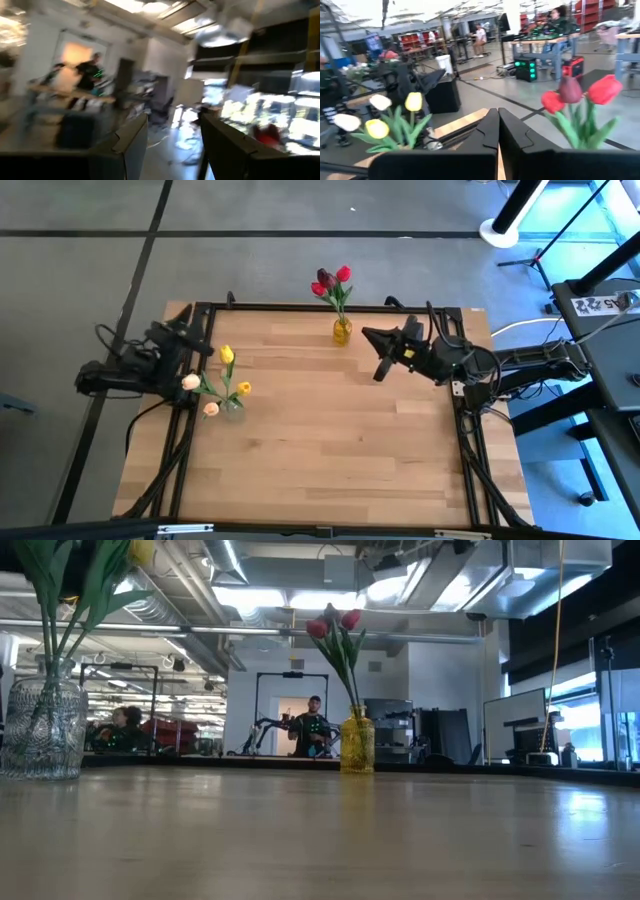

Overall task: Sort flowers into vase by color
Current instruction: Return to Home Position

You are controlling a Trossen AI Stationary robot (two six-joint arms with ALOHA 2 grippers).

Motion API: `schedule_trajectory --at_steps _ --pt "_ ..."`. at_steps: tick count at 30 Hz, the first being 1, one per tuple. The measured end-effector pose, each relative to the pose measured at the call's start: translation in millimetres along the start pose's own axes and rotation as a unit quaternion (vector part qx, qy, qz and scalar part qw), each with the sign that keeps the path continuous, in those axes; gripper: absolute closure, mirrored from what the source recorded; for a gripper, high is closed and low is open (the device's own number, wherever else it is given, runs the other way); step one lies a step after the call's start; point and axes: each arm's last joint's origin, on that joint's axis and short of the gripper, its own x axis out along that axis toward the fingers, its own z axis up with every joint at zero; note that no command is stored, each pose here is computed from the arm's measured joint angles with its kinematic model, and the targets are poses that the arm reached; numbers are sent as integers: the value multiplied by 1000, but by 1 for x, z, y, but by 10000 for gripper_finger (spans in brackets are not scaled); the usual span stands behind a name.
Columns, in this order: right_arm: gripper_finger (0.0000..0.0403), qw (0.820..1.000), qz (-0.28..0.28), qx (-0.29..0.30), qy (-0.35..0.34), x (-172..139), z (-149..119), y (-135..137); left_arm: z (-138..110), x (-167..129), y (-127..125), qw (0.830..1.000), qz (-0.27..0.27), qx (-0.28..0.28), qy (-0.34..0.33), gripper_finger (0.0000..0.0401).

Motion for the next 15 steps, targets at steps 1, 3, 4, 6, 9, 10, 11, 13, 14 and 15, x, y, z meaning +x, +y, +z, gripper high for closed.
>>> schedule_trajectory --at_steps 1,3,4,6,9,10,11,13,14,15 --pt "401 1000 -3 -3 2 0 -1 0 -8 -1 1 1000 18 2 6 222" --pt "401 1000 -3 -7 7 0 -2 0 -21 -2 4 998 63 -2 16 222" --pt "401 1000 -2 -7 8 0 -2 0 -24 -2 7 996 86 -10 17 222" --pt "401 1000 6 -3 9 0 -2 0 -25 -3 12 993 120 -17 14 222" --pt "401 1000 24 -3 13 0 -2 1 -27 -3 15 990 137 13 12 222" --pt "401 1000 27 -3 14 0 -2 1 -30 -4 15 990 138 17 14 222" --pt "401 1000 27 -3 14 0 -2 1 -33 -4 14 990 136 17 14 222" --pt "401 1000 27 -6 14 0 -2 1 -38 -4 12 991 131 16 22 222" --pt "401 999 27 -10 14 0 -2 1 -41 -4 10 991 126 23 29 222" --pt "401 999 27 -15 14 0 -2 1 -46 -3 9 991 121 34 38 222"
